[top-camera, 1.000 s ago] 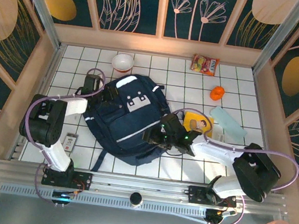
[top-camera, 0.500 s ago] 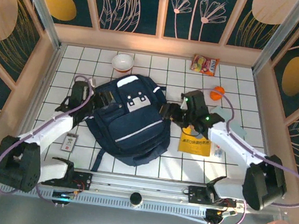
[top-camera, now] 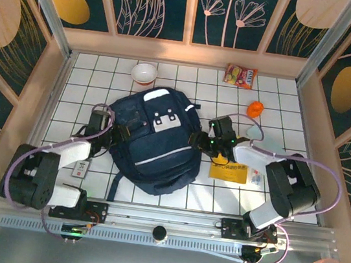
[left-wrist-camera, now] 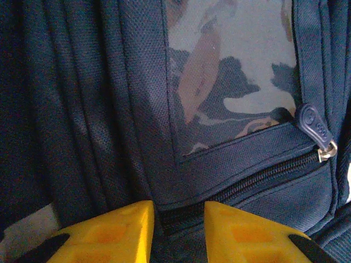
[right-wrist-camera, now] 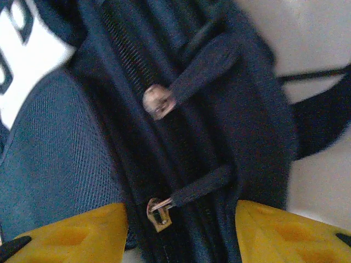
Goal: Pack the student bag
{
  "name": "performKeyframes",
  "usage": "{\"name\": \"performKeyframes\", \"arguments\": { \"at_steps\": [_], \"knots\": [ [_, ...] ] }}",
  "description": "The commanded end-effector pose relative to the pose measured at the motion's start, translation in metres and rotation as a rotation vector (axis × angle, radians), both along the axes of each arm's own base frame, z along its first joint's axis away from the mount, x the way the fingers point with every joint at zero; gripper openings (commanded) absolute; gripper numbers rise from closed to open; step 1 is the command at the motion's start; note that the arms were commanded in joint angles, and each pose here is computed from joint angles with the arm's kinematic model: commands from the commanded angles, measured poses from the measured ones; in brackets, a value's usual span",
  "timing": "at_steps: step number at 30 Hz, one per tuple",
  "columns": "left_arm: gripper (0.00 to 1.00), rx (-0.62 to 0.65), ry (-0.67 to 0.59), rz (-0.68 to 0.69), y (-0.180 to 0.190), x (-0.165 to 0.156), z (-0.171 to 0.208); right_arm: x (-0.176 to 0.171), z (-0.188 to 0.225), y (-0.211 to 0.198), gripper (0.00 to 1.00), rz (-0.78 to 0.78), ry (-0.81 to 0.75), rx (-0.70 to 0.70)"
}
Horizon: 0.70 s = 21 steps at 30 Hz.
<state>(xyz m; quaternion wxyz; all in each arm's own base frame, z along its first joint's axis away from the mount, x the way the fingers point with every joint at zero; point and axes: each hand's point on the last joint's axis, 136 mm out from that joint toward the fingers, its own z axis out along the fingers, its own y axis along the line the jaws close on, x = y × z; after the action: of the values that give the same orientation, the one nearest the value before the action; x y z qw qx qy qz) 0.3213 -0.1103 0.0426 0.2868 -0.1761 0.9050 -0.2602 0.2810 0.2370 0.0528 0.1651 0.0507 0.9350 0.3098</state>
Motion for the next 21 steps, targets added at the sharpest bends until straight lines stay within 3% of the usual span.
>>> {"name": "performKeyframes", "arguments": {
  "at_steps": [1, 6, 15, 18, 21],
  "knots": [
    [0.3, -0.033, 0.013, -0.15, -0.041, 0.0, -0.006, -0.041, -0.005, 0.001, 0.54, -0.011, 0.056, 0.014],
    [0.3, -0.024, 0.002, -0.217, -0.075, 0.025, -0.01, -0.063, 0.001, -0.012, 0.54, -0.113, 0.046, 0.083],
    [0.36, 0.025, -0.074, -0.248, -0.1, 0.078, 0.002, -0.056, 0.016, -0.022, 0.55, -0.188, -0.027, 0.192],
    [0.41, 0.051, -0.114, -0.249, -0.094, 0.076, 0.023, -0.053, 0.023, -0.026, 0.55, -0.195, -0.048, 0.162],
    [0.5, 0.111, -0.197, -0.268, -0.081, 0.058, 0.06, -0.049, 0.043, -0.042, 0.63, -0.216, -0.099, 0.106]
  ]
}}
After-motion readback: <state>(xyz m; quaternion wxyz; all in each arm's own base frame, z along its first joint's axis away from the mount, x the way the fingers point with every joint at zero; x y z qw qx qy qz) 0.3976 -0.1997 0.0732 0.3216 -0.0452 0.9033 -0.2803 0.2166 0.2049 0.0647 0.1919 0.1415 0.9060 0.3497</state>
